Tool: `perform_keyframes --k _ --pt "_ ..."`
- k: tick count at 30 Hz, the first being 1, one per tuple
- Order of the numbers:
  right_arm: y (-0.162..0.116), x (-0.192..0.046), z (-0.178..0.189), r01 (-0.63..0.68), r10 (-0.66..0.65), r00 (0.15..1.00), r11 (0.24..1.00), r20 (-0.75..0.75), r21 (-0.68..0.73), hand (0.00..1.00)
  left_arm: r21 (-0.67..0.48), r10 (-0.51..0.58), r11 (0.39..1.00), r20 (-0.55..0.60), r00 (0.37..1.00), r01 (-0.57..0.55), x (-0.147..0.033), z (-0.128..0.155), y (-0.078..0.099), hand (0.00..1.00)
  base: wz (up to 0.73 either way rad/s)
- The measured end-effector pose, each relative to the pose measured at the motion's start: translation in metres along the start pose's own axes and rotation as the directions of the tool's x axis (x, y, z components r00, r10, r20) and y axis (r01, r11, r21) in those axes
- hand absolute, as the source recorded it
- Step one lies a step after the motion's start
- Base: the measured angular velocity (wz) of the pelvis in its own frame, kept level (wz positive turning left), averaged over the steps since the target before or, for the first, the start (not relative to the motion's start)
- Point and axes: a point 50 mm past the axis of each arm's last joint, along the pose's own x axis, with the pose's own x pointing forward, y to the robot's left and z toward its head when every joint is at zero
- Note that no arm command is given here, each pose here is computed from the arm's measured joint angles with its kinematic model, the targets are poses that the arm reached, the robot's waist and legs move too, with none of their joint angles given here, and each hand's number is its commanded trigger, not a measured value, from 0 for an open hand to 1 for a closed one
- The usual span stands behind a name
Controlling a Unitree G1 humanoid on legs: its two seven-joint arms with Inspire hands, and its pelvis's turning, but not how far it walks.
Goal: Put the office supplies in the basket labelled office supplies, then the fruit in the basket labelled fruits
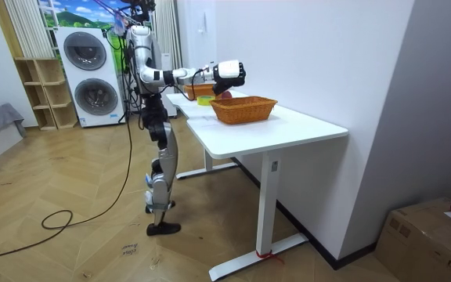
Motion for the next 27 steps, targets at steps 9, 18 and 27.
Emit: perform_keyframes --k 9,18,27 --pt "0.015 -0.008 -0.011 -0.068 0.067 0.997 0.997 -0.042 -0.026 0.0 0.032 -0.002 0.999 0.004 1.0 0.002 -0.001 0.001 -0.004 0.0 0.0" --pt "0.022 -0.012 -0.012 -0.105 0.104 0.994 0.994 -0.044 -0.027 0.0 0.028 0.001 1.0 0.012 1.0 -0.001 -0.001 0.004 -0.003 0.0 0.0" --pt "0.023 -0.012 -0.012 -0.105 0.104 0.994 0.994 -0.044 -0.027 0.0 0.041 -0.003 0.999 0.023 1.0 0.002 -0.001 0.007 -0.004 0.0 0.0"
